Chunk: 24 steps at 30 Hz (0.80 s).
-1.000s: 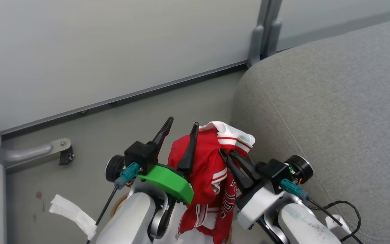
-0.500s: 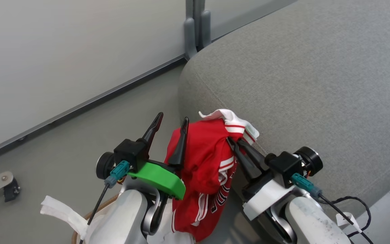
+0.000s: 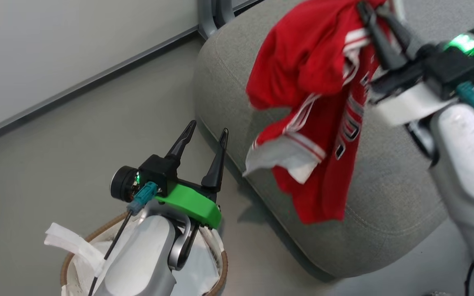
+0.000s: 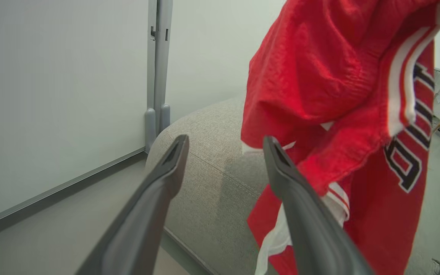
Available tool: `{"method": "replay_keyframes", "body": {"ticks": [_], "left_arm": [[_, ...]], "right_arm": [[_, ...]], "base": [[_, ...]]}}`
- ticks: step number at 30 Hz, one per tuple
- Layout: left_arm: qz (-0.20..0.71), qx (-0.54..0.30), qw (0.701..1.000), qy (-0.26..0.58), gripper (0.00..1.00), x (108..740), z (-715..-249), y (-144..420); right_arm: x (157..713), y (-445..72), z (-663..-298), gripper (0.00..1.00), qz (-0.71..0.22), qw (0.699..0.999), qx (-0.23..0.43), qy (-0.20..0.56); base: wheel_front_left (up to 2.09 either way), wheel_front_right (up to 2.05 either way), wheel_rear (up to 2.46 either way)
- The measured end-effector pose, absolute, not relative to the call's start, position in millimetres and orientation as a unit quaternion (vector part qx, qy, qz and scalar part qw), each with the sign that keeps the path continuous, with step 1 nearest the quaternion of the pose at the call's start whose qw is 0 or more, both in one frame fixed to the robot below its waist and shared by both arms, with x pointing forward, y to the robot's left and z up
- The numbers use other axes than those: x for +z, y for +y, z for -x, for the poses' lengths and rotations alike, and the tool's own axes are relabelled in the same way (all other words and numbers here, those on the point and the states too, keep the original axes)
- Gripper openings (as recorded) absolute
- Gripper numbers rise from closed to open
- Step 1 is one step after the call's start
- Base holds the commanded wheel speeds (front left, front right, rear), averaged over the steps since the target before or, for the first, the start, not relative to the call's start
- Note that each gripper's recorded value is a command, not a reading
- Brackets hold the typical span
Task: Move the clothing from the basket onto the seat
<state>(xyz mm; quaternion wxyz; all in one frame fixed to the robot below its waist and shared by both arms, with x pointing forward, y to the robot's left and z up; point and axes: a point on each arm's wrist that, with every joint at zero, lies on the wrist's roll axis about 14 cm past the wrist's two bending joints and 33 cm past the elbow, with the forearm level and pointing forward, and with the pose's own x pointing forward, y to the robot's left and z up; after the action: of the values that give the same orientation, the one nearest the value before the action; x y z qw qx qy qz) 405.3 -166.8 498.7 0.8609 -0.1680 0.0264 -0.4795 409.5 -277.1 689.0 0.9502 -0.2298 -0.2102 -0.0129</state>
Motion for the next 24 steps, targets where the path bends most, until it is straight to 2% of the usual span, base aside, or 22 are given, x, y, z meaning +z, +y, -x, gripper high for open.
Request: {"method": "replay_keyframes", "body": {"ticks": [7,12,19,24], "left_arm": [[0.17,-0.478,0.861,0.035,1.0,481,-421,-162],[0.173,-0.473,0.863,0.039,1.0,471,-432,-156],[0.173,-0.465,0.867,0.045,1.0,454,-447,-147],[0.169,-0.466,0.867,0.058,1.0,434,-453,-143]], "right_arm": [[788,-306,-441,0.0,0.351,0.892,-0.044,-0.282],[809,-329,-469,0.0,0.38,0.88,-0.068,-0.277],[749,-361,-510,0.0,0.338,0.914,-0.091,-0.207],[640,-390,-520,0.0,0.279,0.949,-0.116,-0.093]], "base": [[0.0,0.0,0.0],[0.0,0.0,0.0],[0.0,0.0,0.0],[0.0,0.0,0.0]]}}
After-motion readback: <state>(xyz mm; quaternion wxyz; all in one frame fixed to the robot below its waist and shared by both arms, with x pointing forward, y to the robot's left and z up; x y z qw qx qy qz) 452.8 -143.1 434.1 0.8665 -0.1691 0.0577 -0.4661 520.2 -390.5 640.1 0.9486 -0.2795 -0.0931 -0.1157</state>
